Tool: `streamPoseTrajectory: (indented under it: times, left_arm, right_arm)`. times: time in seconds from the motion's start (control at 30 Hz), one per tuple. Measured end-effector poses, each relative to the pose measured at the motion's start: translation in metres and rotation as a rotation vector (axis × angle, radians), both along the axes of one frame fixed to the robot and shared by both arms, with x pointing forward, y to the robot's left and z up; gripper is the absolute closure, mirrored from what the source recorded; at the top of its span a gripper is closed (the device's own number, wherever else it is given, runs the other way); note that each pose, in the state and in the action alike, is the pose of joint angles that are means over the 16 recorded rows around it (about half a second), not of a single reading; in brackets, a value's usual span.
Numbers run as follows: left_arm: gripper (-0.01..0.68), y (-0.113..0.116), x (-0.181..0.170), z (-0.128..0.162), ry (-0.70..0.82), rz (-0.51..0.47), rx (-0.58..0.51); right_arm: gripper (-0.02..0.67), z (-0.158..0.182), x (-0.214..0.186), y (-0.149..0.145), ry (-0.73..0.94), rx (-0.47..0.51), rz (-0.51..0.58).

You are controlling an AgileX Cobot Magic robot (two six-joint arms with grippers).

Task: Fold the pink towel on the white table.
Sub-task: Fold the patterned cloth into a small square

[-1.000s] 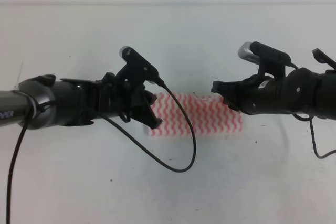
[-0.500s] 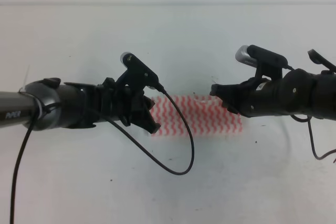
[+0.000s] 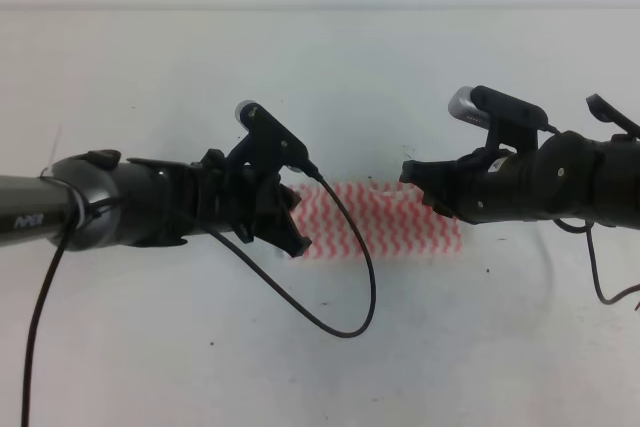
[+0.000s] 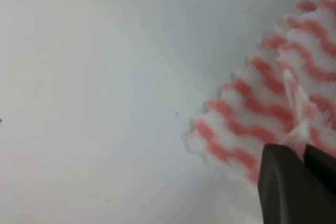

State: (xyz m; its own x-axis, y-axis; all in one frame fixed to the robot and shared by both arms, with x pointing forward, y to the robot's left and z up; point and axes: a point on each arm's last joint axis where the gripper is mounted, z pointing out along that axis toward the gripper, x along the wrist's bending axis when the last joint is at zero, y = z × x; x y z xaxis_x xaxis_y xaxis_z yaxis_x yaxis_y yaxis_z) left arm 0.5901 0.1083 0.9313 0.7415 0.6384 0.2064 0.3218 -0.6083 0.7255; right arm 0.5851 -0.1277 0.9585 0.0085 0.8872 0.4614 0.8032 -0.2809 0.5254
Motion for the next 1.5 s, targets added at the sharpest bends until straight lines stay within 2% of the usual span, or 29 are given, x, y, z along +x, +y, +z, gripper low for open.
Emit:
streamPoseTrajectory:
  times: [1.5]
  left_arm:
    - [0.676,0.0004,0.0002,-0.0001,-0.003,0.005,0.008]
  right_arm:
    - [0.666,0.0017,0.0018,-0.0005,-0.026,-0.004,-0.003]
